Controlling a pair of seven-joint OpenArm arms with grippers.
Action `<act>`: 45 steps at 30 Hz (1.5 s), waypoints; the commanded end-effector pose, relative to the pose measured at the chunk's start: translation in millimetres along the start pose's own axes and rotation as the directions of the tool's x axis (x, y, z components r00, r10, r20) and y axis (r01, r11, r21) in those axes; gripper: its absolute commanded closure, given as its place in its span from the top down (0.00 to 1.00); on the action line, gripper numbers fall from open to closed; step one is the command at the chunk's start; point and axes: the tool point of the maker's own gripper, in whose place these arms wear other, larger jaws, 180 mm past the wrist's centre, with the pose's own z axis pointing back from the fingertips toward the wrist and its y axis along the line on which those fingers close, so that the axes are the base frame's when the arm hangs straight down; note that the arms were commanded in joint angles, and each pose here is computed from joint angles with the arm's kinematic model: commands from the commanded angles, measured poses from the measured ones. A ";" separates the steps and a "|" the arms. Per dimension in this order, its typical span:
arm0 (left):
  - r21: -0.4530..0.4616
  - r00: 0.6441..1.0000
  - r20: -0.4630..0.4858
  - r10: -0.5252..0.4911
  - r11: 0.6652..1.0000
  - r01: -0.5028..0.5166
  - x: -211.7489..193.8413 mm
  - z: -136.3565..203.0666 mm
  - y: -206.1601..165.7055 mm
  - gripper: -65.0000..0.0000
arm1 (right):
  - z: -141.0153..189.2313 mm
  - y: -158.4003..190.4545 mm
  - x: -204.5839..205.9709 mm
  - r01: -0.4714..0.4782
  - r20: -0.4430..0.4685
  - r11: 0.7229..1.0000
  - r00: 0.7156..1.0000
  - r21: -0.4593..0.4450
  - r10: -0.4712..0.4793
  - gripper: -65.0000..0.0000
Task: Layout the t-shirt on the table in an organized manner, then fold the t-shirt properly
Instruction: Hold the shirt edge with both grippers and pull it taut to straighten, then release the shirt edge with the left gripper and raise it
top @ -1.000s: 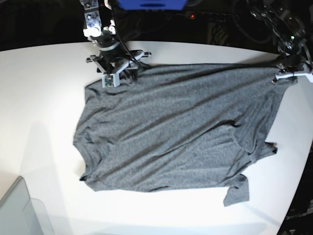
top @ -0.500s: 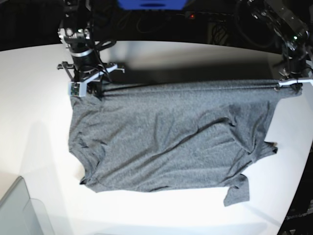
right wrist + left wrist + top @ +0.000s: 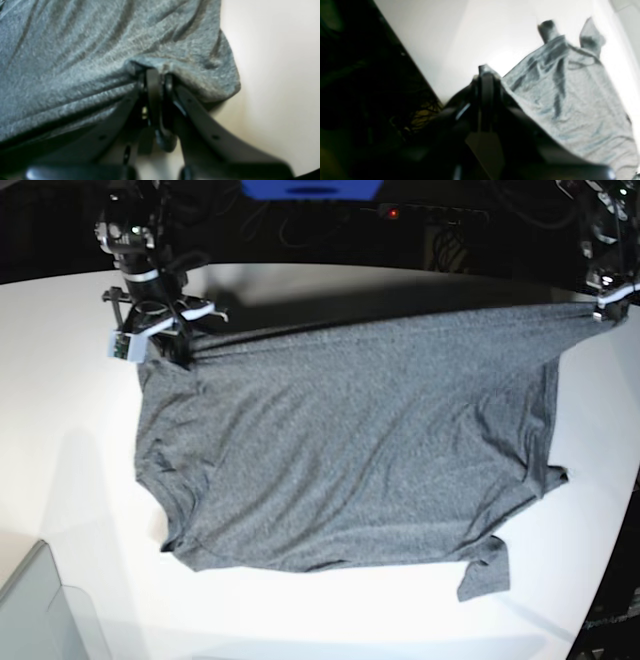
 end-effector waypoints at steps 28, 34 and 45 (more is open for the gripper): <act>0.005 0.942 -0.245 0.228 0.972 -0.234 -57.8 34.0 40.5 0.01 | -4.7 -19.7 -8.6 -0.038 -0.011 0.998 0.999 -0.049 0.037 0.00; -0.018 0.930 -0.250 0.271 0.959 -0.284 -57.8 35.6 37.3 0.26 | -4.7 -19.7 -8.9 -0.038 -0.012 0.998 0.999 -0.049 0.037 0.00; -0.088 0.910 -0.128 0.395 0.909 -0.407 -9.9 52.9 44.5 0.56 | -1.5 -21.8 -15.1 -0.035 -0.028 0.998 0.999 -0.052 0.033 0.25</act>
